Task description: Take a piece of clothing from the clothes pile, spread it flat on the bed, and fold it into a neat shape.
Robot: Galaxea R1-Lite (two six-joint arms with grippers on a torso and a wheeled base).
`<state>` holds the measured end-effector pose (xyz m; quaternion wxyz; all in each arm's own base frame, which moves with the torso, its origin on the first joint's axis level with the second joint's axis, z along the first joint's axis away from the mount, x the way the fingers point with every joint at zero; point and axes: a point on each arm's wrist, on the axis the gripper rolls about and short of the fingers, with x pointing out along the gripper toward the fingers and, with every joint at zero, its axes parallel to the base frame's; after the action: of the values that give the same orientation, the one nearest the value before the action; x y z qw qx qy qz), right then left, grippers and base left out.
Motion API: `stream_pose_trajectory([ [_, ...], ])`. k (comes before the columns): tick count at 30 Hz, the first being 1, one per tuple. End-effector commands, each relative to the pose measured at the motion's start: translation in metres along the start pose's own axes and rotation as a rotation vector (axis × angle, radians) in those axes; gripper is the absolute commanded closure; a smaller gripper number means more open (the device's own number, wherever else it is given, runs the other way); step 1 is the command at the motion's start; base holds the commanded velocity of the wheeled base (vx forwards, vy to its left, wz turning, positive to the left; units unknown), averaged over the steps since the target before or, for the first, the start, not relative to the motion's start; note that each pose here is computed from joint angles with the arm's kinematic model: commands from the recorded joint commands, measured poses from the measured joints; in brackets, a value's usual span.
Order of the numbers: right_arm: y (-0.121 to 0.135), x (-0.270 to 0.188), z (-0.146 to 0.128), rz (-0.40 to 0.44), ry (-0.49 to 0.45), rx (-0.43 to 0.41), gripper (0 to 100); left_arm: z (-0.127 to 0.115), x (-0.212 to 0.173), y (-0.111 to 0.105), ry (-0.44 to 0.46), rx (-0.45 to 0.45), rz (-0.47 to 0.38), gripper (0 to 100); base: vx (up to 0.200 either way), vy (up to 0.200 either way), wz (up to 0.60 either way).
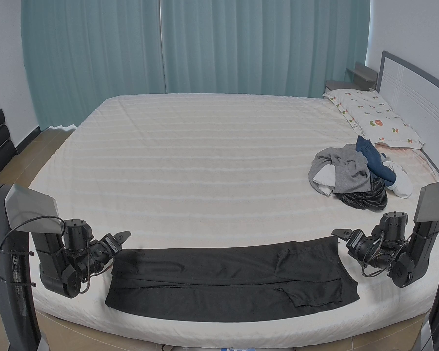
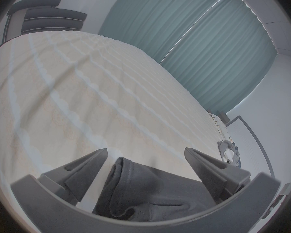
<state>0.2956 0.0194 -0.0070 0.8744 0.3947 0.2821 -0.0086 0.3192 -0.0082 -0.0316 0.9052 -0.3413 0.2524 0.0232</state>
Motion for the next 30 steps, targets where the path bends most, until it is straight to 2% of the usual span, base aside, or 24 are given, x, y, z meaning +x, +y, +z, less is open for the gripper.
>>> stream_pose_trajectory([
  [1,-0.003,0.003,0.001,-0.005,0.001,0.006,0,-0.007,0.005,0.006,0.025,-0.002,0.014,0,0.000,0.000,0.00],
  [2,-0.003,0.003,0.001,-0.004,0.000,0.006,0,-0.008,0.006,0.008,0.031,-0.001,0.017,100,0.000,0.000,0.00],
  [8,-0.004,0.004,0.001,-0.006,0.000,0.007,0,-0.013,0.009,0.013,0.052,0.006,0.027,100,0.000,0.000,0.00],
  [13,-0.002,0.007,0.010,0.009,-0.032,0.010,0,-0.013,0.015,0.017,0.025,0.006,0.050,100,0.000,0.000,0.00],
  [17,-0.002,0.015,0.013,0.018,-0.042,0.009,0,-0.011,0.014,0.019,-0.002,-0.023,0.079,100,0.000,0.000,0.00],
  [22,-0.007,0.028,0.012,0.020,-0.037,0.010,0,-0.008,0.012,0.021,-0.020,-0.107,0.092,100,0.000,0.000,0.00],
  [25,-0.011,0.034,0.007,0.025,-0.003,0.010,0,-0.007,0.011,0.020,-0.031,-0.124,0.087,100,0.000,0.000,0.00],
  [30,-0.015,0.049,0.004,0.032,0.000,0.009,0,-0.007,0.011,0.021,-0.030,-0.125,0.088,100,0.000,0.000,0.00],
])
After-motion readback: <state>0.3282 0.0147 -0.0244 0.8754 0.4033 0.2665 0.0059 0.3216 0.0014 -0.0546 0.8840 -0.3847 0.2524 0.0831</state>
